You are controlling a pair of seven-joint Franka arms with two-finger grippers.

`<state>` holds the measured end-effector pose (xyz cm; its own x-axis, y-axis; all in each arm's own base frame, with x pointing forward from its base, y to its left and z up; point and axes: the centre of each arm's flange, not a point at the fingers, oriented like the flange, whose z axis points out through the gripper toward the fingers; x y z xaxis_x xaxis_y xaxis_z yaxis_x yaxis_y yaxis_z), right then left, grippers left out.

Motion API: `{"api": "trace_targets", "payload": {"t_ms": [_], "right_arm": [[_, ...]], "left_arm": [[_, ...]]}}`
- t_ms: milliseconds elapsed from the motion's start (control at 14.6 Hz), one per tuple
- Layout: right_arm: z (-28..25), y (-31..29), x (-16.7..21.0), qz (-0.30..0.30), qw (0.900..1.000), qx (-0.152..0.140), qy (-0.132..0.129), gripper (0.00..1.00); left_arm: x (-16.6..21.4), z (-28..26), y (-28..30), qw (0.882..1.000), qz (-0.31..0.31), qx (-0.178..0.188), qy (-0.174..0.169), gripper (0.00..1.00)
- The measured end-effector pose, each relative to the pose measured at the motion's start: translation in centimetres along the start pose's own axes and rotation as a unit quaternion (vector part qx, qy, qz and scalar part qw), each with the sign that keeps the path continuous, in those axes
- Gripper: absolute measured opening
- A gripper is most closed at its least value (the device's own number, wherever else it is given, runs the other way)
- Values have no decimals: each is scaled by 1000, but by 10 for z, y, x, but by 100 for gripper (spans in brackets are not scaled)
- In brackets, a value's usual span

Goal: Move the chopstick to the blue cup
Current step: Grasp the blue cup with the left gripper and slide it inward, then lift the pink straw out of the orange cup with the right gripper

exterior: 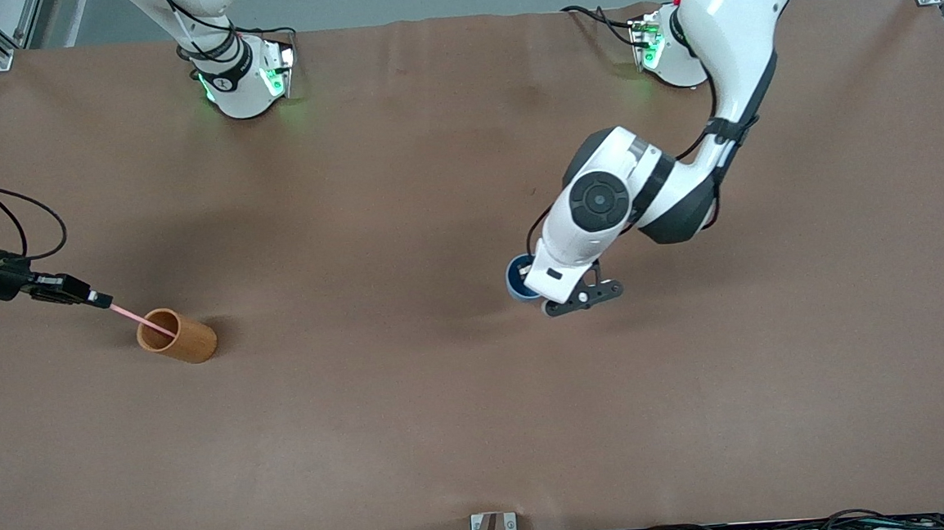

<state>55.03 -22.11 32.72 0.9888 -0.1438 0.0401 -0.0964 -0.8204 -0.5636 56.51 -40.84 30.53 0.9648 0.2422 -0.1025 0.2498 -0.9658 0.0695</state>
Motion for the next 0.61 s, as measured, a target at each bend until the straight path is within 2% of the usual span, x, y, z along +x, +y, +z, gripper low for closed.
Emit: {"api": "trace_targets", "payload": {"t_ms": [342, 615], "right_arm": [[-31, -24, 19, -19, 1000, -8, 6, 10], [-86, -100, 43, -2, 998, -51, -39, 10]], "left_arm": [[-24, 49, 31, 1000, -7, -3, 4, 5], [-25, 57, 36, 1000, -10, -1, 16, 5]]}}
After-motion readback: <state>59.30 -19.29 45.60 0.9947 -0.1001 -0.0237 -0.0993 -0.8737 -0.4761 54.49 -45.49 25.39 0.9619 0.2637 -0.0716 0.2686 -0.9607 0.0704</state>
